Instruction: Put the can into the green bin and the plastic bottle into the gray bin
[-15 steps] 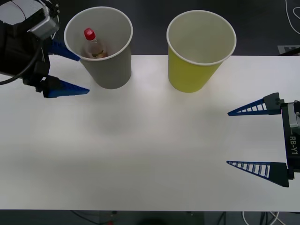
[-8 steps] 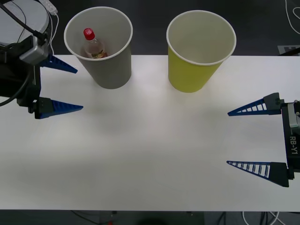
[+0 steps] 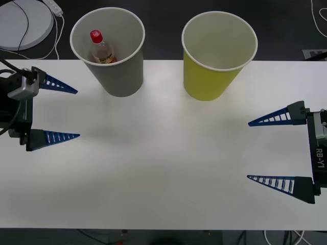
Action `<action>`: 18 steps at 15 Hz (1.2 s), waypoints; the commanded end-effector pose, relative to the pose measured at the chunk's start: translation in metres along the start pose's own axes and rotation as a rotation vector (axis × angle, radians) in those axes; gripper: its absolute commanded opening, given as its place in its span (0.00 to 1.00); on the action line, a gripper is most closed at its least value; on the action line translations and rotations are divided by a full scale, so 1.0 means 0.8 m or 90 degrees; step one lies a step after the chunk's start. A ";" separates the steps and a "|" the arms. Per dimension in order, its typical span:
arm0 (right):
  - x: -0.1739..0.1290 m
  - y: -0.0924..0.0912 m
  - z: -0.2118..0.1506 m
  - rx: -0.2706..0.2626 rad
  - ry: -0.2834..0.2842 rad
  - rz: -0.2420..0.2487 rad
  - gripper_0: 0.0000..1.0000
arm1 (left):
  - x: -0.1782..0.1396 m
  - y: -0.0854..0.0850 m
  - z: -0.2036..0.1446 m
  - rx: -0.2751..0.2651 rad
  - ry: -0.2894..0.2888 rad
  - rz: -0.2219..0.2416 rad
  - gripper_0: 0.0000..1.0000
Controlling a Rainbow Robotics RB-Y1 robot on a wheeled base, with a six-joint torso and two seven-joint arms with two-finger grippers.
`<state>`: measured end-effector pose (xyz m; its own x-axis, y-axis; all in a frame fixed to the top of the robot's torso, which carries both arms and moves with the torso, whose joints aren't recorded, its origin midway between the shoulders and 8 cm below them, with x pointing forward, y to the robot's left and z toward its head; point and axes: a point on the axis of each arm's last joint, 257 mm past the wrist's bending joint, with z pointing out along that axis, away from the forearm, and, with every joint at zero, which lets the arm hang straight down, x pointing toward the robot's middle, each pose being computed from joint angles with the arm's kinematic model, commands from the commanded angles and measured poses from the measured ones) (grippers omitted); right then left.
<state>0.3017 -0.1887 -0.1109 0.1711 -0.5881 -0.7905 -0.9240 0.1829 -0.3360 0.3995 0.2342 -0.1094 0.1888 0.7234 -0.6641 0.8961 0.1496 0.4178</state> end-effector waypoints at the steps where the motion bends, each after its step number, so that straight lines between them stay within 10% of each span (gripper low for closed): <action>1: 0.000 0.000 0.000 0.000 0.000 0.000 1.00 | 0.004 -0.014 0.000 0.006 -0.019 0.009 1.00; 18: 0.000 0.000 0.000 0.000 0.000 0.000 1.00 | 0.018 -0.070 -0.024 0.066 -0.044 0.012 1.00</action>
<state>0.3017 -0.1887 -0.1109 0.1711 -0.5881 -0.7905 -0.9240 0.1829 -0.3360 0.3445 0.2490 -0.1301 0.2332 0.6769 -0.6982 0.9274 0.0611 0.3689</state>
